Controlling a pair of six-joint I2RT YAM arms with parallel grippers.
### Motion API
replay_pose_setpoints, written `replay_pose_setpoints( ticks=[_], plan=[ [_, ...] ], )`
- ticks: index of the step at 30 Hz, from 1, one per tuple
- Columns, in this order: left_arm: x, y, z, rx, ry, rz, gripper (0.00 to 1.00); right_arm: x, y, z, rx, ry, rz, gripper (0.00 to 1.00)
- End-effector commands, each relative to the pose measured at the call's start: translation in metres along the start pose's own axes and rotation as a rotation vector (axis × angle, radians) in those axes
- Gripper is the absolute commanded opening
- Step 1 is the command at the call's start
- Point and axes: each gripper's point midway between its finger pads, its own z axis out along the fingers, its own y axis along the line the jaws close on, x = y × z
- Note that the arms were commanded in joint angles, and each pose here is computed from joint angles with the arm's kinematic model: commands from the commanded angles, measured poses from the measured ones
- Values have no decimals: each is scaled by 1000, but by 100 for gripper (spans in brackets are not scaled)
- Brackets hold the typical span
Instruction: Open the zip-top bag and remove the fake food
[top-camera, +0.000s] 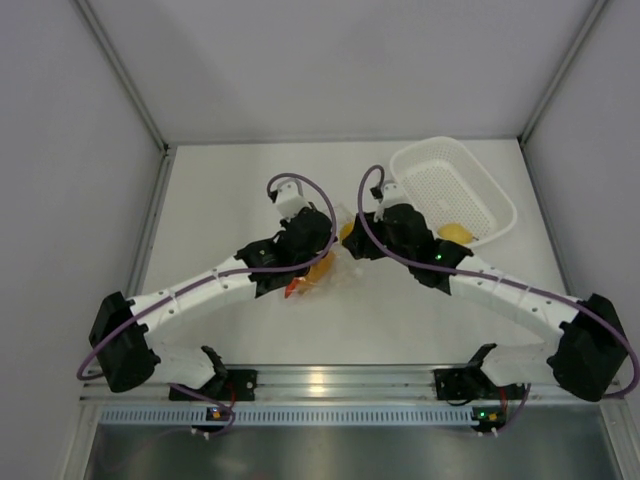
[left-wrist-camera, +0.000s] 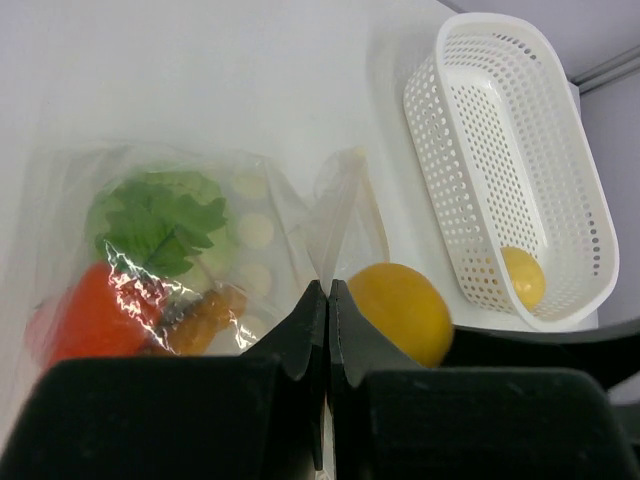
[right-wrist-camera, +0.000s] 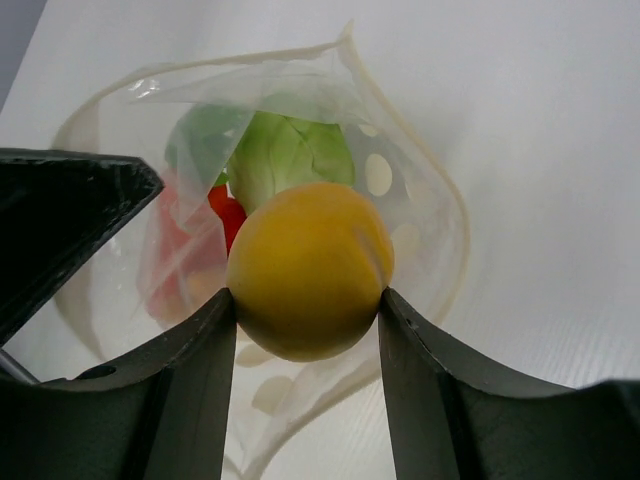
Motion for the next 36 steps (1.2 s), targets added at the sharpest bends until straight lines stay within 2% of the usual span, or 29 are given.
replay_pose_setpoints(
  ticks=[1, 5, 9, 12, 16, 22, 24, 25, 26, 27, 28, 32, 33, 35, 36],
  plan=[
    [-23, -14, -1, 20, -60, -46, 0, -20, -2, -33, 17, -41, -65, 27],
    [-24, -16, -1, 22, -64, -59, 0, -40, -29, -58, 116, -81, -73, 27],
    [-27, -24, -2, 40, -60, -69, 0, -57, -80, -72, 269, -101, -45, 27],
    [-31, -32, -5, 66, -54, -79, 0, -72, -157, -78, 464, -104, 42, 27],
    [-38, -35, -9, 76, -67, -102, 0, -78, -223, -55, 556, -54, 146, 28],
    [-44, -39, -14, 90, -70, -122, 0, -86, -290, -25, 702, 22, 209, 40],
    [-48, -43, -16, 101, -76, -136, 0, -84, -303, -21, 755, 62, 204, 52],
    [-50, -44, -16, 105, -76, -139, 0, -85, -306, -21, 771, 64, 202, 63],
    [-51, -47, -17, 111, -77, -142, 0, -87, -308, -23, 785, 66, 196, 68],
    [-55, -50, -18, 117, -81, -144, 0, -92, -306, -24, 780, 47, 189, 71],
    [-56, -51, -19, 119, -85, -144, 0, -94, -304, -26, 776, 35, 187, 97],
    [-64, -55, -19, 120, -102, -160, 0, -104, -284, -29, 688, -40, 243, 99],
    [-66, -56, -20, 122, -106, -164, 0, -95, -264, -18, 546, -7, 258, 99],
    [-68, -56, -18, 118, -111, -164, 0, -115, -219, -14, 300, -99, 273, 98],
    [-70, -54, -17, 114, -115, -166, 0, -109, -179, -17, 106, -98, 291, 90]
  ],
)
